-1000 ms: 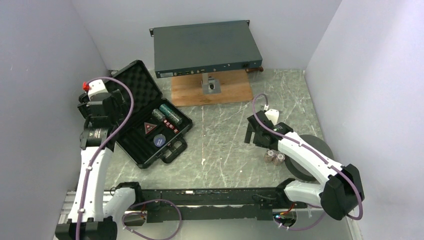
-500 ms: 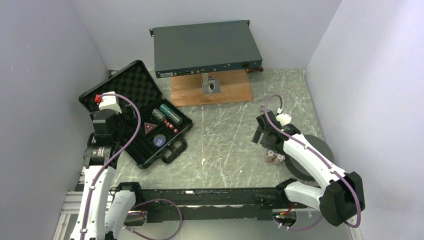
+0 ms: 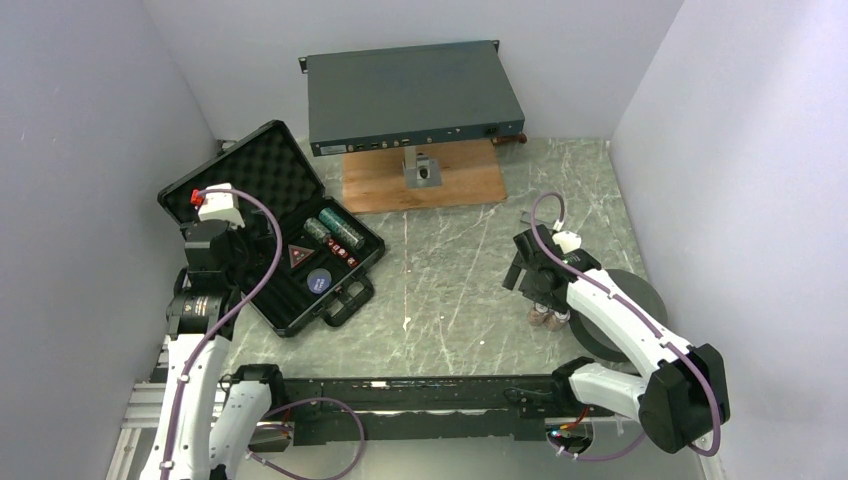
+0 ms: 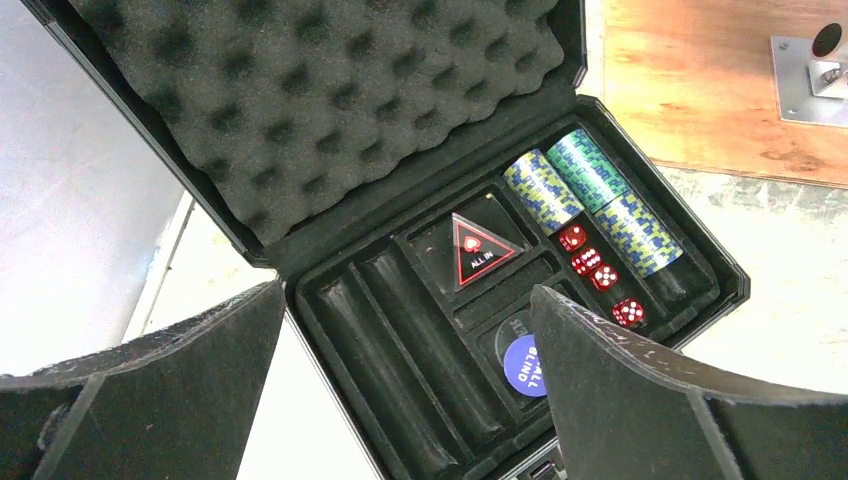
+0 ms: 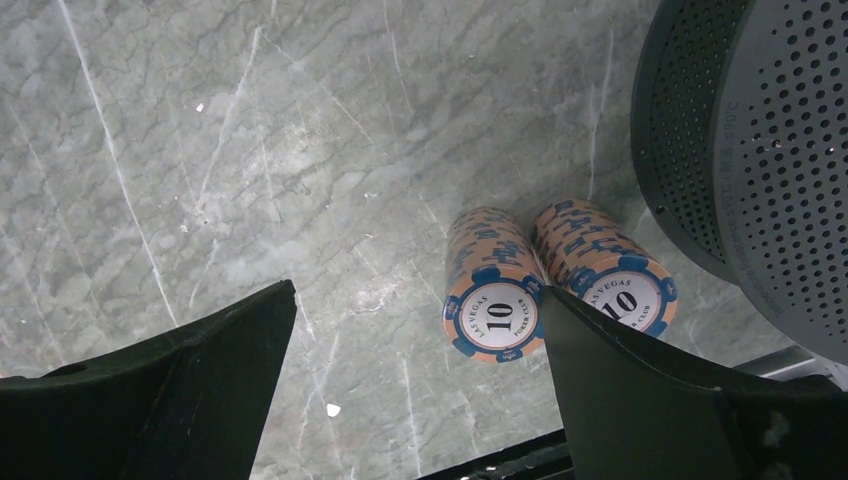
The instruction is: Pack up texas hold em set
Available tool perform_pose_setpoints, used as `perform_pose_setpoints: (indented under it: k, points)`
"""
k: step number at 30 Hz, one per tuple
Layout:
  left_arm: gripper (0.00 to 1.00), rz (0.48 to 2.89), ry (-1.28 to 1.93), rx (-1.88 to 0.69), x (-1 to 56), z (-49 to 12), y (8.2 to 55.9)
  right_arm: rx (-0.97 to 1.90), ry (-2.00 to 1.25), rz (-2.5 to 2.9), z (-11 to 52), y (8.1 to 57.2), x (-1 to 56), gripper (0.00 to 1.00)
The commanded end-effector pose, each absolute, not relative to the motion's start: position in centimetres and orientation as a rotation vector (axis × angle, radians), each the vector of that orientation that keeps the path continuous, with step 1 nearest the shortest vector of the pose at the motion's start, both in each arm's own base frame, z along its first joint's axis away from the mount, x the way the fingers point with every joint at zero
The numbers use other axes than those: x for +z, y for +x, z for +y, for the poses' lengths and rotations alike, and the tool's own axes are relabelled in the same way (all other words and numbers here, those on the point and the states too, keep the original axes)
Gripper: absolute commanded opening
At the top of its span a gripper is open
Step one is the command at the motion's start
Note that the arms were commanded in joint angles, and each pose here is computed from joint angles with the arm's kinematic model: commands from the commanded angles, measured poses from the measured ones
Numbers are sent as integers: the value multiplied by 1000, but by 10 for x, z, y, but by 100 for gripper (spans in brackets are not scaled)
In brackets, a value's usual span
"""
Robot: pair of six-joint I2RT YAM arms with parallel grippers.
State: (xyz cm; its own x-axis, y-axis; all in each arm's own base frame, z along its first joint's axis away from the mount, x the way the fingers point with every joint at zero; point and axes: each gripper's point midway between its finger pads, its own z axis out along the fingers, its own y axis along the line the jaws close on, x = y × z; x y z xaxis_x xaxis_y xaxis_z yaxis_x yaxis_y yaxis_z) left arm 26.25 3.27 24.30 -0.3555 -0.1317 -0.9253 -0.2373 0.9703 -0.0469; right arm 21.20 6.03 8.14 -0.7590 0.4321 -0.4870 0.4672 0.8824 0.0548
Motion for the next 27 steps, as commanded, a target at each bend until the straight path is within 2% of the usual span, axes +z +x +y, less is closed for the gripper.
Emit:
perform_pose_setpoints:
  k: [1,13,21,27]
  points:
    - [100,1891,-241,98,256,30,266,-123,676,2586,56,198,83,95]
    - [100,1895,-232,93,255,28,267,-32,669,2603,63,188,93,96]
    - [100,1902,-223,86,254,26,268,38,671,2644,76,189,75,96]
    - [100,1906,-218,84,253,25,268,-18,676,2635,70,193,67,95]
